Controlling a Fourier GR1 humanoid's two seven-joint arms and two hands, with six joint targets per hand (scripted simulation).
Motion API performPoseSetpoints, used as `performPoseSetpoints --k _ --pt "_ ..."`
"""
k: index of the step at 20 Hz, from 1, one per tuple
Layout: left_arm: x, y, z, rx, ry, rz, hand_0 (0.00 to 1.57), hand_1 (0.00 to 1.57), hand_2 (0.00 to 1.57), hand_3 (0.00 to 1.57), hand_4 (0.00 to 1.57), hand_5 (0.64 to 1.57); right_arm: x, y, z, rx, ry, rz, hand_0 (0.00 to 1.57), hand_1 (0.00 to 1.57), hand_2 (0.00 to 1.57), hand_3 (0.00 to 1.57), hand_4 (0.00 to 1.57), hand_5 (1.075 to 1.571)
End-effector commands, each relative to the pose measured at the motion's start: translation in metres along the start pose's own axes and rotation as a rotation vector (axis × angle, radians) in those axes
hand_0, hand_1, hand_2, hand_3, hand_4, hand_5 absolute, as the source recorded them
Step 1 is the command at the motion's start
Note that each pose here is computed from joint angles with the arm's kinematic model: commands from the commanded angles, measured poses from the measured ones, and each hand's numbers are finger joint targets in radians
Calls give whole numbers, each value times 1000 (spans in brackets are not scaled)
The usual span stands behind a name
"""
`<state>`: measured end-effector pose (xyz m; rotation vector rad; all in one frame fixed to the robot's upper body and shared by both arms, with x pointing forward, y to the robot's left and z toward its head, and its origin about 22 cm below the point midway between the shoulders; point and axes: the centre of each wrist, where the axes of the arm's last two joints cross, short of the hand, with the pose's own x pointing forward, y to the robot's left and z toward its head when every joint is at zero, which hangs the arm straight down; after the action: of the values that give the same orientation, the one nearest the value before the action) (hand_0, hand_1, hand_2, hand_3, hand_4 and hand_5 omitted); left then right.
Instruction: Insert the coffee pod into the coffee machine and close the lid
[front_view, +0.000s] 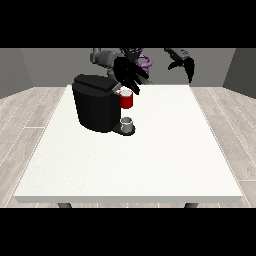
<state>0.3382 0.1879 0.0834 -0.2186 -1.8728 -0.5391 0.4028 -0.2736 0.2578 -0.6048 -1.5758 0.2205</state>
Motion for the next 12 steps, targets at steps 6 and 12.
performPoseSetpoints --k 6,12 --pt "35 1 -31 -56 -95 -39 0 0 0 0 203 1571 75 42 11 95 -395 -198 0 0 0 0 0 1571" --pt "32 -2 -26 -32 -101 -37 0 0 0 0 297 1571 94 50 3 112 -481 -194 0 0 0 0 0 1571"
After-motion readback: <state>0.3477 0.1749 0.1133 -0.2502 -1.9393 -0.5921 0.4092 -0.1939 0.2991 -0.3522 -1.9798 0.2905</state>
